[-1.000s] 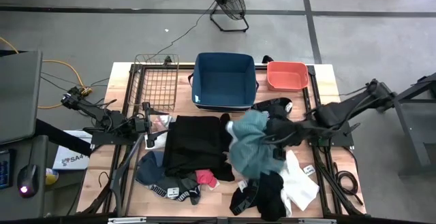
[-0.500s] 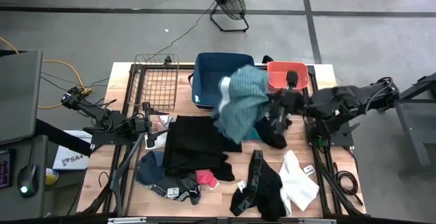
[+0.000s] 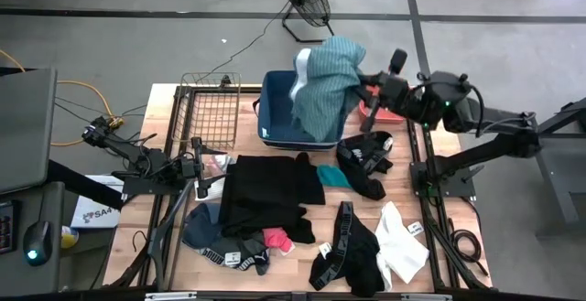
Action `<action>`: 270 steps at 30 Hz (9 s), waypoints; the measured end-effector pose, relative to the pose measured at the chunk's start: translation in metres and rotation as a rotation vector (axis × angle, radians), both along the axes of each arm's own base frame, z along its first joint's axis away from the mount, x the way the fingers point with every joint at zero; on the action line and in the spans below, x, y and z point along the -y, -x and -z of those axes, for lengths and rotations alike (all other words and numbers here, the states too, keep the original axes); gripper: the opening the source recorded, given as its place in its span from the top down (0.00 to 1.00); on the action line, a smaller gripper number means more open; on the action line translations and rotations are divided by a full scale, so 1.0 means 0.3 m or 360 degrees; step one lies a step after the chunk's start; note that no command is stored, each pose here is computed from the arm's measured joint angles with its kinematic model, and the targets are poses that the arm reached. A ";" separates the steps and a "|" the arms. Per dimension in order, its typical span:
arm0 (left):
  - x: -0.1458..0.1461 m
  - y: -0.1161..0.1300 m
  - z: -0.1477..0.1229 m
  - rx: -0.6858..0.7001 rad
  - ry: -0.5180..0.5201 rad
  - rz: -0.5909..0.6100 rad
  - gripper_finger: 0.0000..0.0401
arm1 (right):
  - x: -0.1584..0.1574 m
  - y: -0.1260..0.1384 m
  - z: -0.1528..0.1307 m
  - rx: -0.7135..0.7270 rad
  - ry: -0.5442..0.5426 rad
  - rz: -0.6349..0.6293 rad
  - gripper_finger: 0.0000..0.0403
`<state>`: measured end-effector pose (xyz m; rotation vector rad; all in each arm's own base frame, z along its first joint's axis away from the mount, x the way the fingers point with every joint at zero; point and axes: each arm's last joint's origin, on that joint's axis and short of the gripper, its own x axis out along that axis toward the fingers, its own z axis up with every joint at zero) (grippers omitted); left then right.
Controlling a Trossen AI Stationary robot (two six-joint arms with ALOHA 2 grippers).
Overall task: Pick & Place Cloths
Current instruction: Put the patient gown into the blue laundry organizer, then put black shirt into the blue laundry organizer
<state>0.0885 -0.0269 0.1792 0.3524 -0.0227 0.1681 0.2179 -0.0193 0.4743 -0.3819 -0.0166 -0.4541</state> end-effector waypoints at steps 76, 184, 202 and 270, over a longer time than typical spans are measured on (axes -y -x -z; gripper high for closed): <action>0.000 0.000 0.000 -0.0001 0.0000 0.0000 0.25 | 0.572 -0.433 0.850 -0.1119 -0.1383 0.0323 0.80; 0.010 -0.019 -0.048 0.0267 0.0520 0.0042 0.25 | -0.255 0.177 0.857 -0.1111 -0.1798 0.0669 0.29; 0.050 -0.103 -0.083 -0.0129 0.0465 -0.0082 0.25 | -0.260 0.165 0.877 -0.1151 -0.1771 0.0711 0.29; -0.114 -0.497 -0.114 -0.1206 0.0725 0.0000 0.25 | -0.083 0.343 1.083 -0.0247 -0.1059 -0.0606 0.29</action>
